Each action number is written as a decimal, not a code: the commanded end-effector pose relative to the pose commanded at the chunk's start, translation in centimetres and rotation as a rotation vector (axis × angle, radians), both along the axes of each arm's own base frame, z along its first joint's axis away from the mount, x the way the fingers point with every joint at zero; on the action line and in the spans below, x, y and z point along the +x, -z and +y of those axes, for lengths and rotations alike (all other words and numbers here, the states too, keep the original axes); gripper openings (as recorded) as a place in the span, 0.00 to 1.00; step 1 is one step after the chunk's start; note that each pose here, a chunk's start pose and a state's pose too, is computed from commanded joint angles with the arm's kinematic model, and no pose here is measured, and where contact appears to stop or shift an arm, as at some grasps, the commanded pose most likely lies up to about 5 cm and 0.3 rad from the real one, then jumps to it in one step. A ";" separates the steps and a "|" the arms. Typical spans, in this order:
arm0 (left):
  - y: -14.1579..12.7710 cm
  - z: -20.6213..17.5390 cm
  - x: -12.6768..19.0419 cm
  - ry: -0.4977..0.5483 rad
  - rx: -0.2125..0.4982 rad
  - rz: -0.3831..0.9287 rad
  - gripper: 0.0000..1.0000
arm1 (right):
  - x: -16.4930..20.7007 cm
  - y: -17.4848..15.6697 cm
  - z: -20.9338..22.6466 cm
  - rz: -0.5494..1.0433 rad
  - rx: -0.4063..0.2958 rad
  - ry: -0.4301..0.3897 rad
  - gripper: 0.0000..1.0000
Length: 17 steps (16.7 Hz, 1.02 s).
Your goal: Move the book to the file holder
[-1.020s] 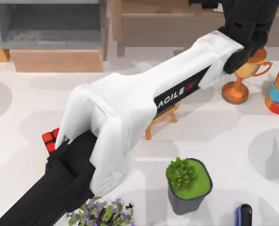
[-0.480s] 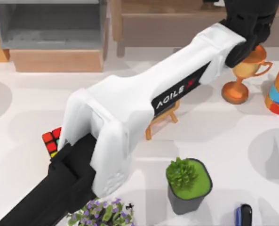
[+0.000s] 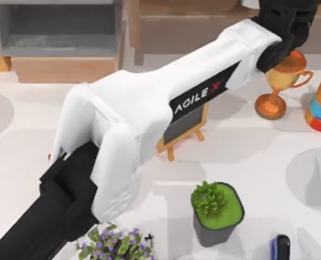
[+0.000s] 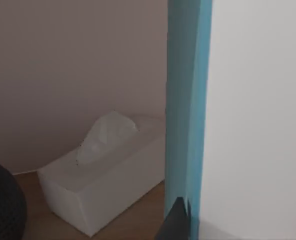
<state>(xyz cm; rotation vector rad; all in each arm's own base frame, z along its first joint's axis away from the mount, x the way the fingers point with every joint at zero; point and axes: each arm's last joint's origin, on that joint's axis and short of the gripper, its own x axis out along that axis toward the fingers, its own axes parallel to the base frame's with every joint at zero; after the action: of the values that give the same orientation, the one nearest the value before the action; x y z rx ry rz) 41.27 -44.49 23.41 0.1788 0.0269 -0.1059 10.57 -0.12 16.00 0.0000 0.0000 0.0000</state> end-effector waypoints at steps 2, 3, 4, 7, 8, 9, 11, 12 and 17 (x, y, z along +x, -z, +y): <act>-0.9 0.7 -0.9 0.050 0.123 0.023 0.00 | 0.0 0.0 0.0 0.000 0.000 0.000 1.00; -1.4 1.3 -1.4 0.077 0.191 0.034 0.00 | 0.0 0.0 0.0 0.000 0.000 0.000 1.00; -1.9 2.0 -2.1 0.105 0.259 0.044 0.00 | 0.0 0.0 0.0 0.000 0.000 0.000 1.00; -3.3 5.1 -4.7 0.195 0.470 0.067 0.00 | 0.0 0.0 0.0 0.000 0.000 0.000 1.00; -3.6 6.4 -5.7 0.225 0.538 0.071 0.00 | 0.0 0.0 0.0 0.000 0.000 0.000 1.00; -3.8 7.9 -6.8 0.256 0.605 0.074 0.00 | 0.0 0.0 0.0 0.000 0.000 0.000 1.00; -3.7 11.0 -9.0 0.312 0.734 0.073 0.00 | 0.0 0.0 0.0 0.000 0.000 0.000 1.00; -3.5 12.7 -10.1 0.338 0.795 0.071 0.00 | 0.0 0.0 0.0 0.000 0.000 0.000 1.00; -0.5 20.9 -13.9 0.413 1.060 0.051 0.00 | 0.0 0.0 0.0 0.000 0.000 0.000 1.00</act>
<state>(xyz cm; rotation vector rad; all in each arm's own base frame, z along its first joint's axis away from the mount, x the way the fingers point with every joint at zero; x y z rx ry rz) 27.34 -23.56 23.91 1.2430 0.0961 -0.5059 10.57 -0.12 16.00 0.0000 0.0000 0.0000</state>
